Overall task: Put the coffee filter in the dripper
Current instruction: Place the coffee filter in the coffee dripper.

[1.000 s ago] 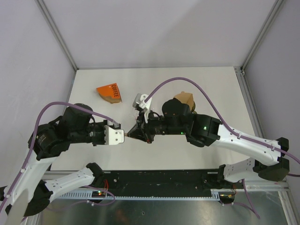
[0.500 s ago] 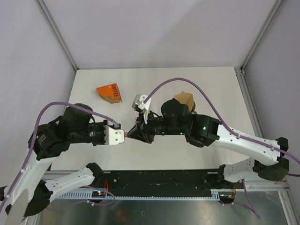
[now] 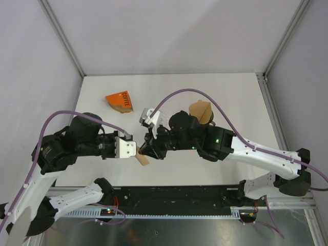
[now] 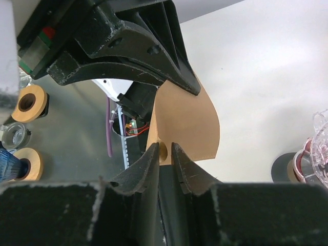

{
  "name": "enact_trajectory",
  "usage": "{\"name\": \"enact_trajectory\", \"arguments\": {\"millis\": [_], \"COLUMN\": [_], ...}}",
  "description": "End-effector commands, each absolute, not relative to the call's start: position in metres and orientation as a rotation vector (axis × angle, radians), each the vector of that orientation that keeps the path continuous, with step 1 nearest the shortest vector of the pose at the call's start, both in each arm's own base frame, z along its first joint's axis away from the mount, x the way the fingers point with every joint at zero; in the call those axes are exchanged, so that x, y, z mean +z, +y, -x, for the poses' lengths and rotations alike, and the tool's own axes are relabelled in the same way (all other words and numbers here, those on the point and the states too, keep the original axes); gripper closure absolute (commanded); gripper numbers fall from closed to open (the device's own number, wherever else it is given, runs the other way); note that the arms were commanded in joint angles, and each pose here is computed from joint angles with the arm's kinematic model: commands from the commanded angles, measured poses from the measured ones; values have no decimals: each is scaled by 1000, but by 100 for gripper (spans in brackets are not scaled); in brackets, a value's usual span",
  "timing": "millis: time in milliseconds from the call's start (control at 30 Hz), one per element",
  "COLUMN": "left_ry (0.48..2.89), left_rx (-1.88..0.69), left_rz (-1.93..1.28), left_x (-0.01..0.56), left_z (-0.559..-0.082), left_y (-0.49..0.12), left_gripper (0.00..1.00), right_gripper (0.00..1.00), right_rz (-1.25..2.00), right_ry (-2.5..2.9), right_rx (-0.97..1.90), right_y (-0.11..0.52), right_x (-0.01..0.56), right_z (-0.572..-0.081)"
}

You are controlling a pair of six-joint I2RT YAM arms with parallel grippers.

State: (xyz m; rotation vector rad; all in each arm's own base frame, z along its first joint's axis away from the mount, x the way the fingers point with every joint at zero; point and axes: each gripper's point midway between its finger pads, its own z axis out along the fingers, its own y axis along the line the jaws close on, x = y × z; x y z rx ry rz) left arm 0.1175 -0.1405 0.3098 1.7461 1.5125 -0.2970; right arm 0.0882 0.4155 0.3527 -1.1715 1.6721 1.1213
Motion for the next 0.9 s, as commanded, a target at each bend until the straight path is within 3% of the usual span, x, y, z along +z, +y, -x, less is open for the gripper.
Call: {"name": "enact_trajectory", "arguments": {"millis": [0,233,400,467,867], "left_ry": [1491,1499,1500,1499,1490], "left_rx": [-315,-302,-302,-303,-290], "left_rz": [-1761,-1765,-1764,-1766,-1765], "left_x": [314,311,311,311,313], "left_z": [-113,-114,-114,-113,-115], "left_y": [-142,-140,-139,-140,-139], "left_gripper": [100,100,100,100,100], "right_gripper": [79,78,96,99,100], "right_rz": [1177,1185,1183,1182,1073], "right_ry": [1627,1595,1571,1561,1594], "right_rx": [1147,1202,1224,1233,1230], "right_y": [418,419,417,416,409], "right_x": [367,376,382,385,391], "right_z": [-84,-75,-73,-72,-90]}}
